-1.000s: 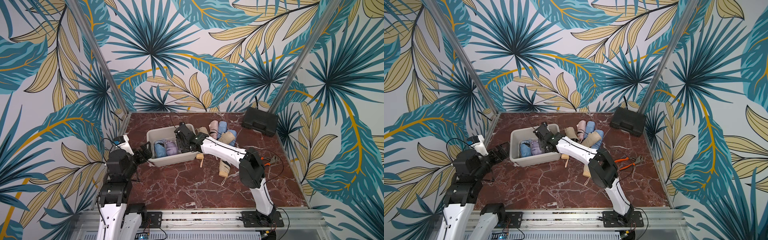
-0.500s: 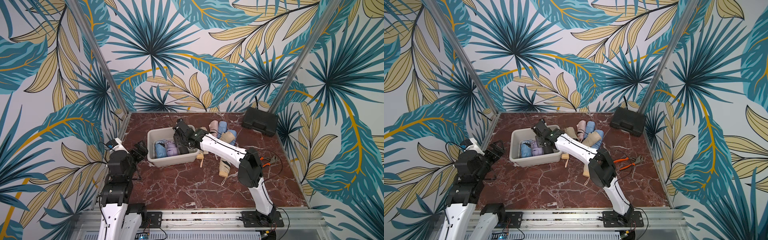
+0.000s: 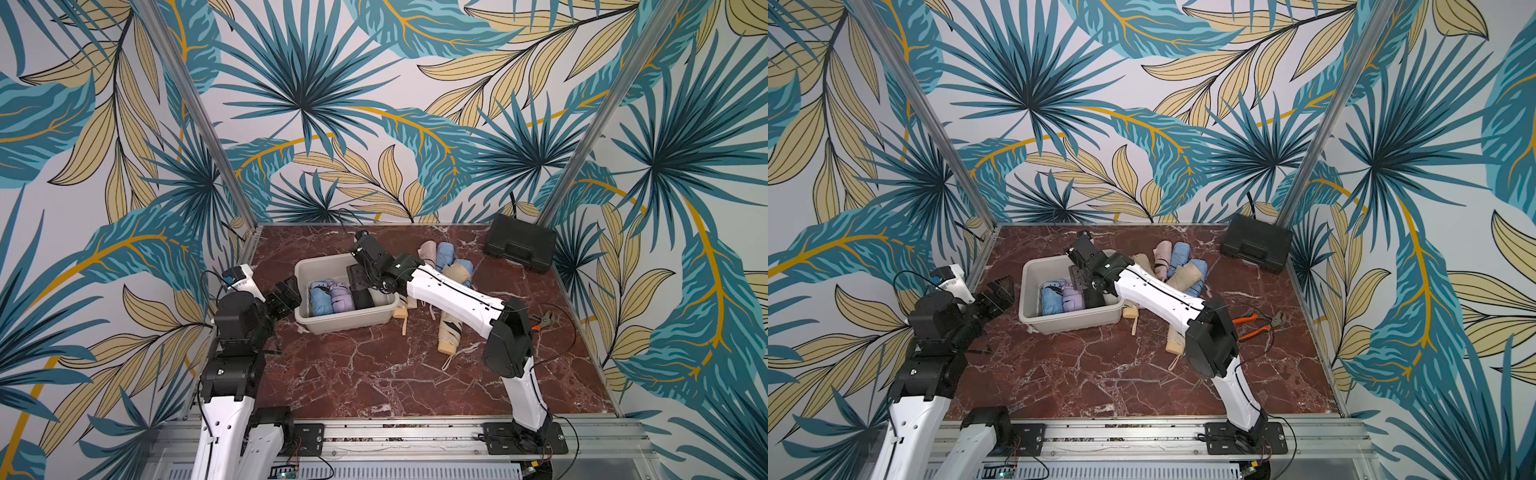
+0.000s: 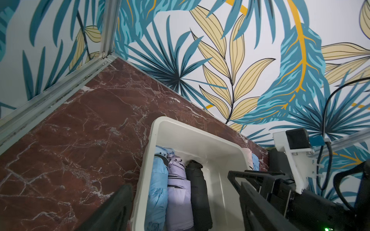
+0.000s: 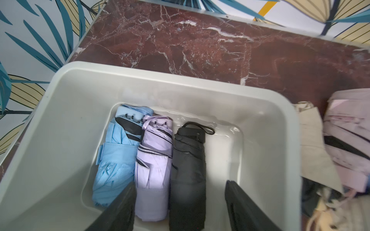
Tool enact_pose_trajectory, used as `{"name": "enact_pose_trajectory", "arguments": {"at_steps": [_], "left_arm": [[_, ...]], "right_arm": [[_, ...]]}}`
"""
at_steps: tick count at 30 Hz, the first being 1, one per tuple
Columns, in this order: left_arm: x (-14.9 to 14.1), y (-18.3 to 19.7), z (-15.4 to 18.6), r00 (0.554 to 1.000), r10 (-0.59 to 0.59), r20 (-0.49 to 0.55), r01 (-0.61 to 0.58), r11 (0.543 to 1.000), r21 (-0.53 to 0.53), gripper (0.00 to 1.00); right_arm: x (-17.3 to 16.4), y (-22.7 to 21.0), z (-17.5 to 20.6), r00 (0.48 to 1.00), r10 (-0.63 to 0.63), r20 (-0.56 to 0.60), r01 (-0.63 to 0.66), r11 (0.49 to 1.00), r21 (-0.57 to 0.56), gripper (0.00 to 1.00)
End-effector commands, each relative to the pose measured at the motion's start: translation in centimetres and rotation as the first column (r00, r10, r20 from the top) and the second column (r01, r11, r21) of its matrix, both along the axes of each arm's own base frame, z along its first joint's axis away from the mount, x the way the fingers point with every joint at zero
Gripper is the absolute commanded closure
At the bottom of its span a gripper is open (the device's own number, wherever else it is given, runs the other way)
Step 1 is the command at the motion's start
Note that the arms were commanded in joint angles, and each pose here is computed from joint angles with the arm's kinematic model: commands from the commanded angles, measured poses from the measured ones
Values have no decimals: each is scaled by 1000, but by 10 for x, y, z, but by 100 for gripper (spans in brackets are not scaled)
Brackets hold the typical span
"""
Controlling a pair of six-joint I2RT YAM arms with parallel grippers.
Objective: Put the umbrella into the storage box
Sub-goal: Place the umbrella in the storage box, then pick up the umbrella from the center of the board.
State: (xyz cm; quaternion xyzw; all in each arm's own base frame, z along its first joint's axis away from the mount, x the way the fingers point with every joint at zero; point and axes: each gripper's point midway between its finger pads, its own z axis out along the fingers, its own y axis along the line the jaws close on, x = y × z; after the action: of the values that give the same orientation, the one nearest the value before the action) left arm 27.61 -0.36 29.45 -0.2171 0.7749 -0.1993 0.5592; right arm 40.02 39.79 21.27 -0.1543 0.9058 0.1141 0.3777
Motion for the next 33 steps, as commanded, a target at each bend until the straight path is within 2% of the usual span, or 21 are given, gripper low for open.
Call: {"name": "enact_pose_trajectory", "arguments": {"at_steps": [1, 5, 9, 13, 18, 22, 26, 28, 33], "left_arm": [[-2, -14, 28, 992, -105, 74, 101, 994, 51, 10], [-3, -27, 34, 977, -182, 108, 176, 982, 61, 8], [-5, -37, 39, 965, -229, 127, 222, 973, 70, 8], [-9, -42, 44, 958, -238, 159, 235, 971, 39, 6], [-8, -50, 46, 952, -263, 157, 272, 961, -40, 5], [-3, -48, 45, 953, -253, 168, 264, 964, -42, 5], [6, -50, 39, 961, -243, 135, 259, 958, -123, 5], [7, -55, 46, 957, -248, 153, 268, 955, -130, 6], [6, -56, 60, 956, -233, 180, 249, 966, -68, 5]], "right_arm": [[-13, -34, 52, 996, 10, 89, -7, 999, -32, 28], [-41, -75, 60, 996, 33, 77, -22, 989, -143, 25], [-72, -123, 57, 999, -20, 43, 28, 979, -203, 23], [-97, -175, 41, 986, -166, -18, 157, 961, -230, 21], [-124, -215, -7, 943, -306, -133, 267, 931, -250, 14], [-125, -246, -36, 888, -433, -155, 382, 882, -278, 12], [-120, -257, -63, 853, -486, -191, 417, 854, -311, 9], [-118, -260, -74, 839, -504, -205, 427, 843, -327, 8], [-98, -245, -98, 848, -471, -242, 407, 872, -272, 3]]}}
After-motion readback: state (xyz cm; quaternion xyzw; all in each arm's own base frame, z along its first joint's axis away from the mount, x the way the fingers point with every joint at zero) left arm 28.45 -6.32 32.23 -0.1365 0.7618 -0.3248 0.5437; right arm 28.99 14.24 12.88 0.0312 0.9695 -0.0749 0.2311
